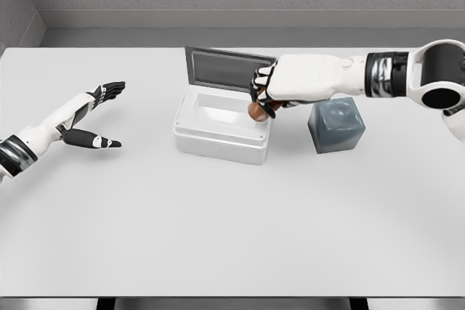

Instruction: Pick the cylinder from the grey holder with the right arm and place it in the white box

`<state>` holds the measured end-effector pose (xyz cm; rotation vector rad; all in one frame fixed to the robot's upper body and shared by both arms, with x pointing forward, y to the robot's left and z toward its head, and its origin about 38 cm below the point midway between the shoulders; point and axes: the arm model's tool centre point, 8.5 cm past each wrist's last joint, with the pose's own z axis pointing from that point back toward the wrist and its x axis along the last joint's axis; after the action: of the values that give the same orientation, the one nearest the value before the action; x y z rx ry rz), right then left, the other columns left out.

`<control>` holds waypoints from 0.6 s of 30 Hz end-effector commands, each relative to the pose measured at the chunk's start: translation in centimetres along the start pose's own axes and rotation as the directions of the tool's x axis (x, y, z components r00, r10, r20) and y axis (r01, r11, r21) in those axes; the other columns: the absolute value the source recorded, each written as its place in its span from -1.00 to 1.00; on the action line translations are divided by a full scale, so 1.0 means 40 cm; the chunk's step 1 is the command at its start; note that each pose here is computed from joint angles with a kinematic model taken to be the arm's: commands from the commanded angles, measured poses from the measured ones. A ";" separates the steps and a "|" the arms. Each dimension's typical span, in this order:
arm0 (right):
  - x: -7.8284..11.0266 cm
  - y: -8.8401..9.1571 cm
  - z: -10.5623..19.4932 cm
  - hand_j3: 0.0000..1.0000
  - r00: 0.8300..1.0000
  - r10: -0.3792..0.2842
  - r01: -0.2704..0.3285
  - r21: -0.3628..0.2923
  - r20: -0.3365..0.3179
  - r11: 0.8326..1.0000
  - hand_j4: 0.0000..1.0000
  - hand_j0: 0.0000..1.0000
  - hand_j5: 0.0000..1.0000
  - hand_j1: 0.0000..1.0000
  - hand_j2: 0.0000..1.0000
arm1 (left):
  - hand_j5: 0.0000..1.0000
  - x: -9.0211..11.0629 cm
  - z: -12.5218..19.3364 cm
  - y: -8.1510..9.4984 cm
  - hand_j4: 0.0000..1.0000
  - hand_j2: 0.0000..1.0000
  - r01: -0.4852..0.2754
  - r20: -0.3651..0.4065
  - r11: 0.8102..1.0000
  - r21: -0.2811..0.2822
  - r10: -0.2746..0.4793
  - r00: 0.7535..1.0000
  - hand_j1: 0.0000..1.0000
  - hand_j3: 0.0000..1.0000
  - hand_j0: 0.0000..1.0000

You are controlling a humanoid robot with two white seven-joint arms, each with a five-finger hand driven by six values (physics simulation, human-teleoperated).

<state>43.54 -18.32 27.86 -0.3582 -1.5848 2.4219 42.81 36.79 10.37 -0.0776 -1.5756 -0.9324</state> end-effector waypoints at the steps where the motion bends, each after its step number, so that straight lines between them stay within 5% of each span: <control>1: 0.001 0.002 -0.003 -0.33 1.000 -0.007 0.007 0.000 0.002 1.000 -0.33 -0.33 -0.33 -0.33 -0.33 | 1.00 0.001 0.001 0.003 1.00 1.00 -0.003 0.000 1.000 0.005 0.003 1.000 1.00 1.00 1.00; 18: 0.004 0.001 -0.010 -0.33 1.000 -0.006 0.006 -0.002 0.008 1.000 -0.33 -0.33 -0.33 -0.33 -0.33 | 1.00 -0.001 0.002 0.001 1.00 1.00 -0.004 -0.001 1.000 0.004 0.004 1.000 1.00 1.00 1.00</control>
<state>43.49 -17.93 27.62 -0.3473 -1.5866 2.4274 42.76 36.83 10.32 -0.0774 -1.5739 -0.9322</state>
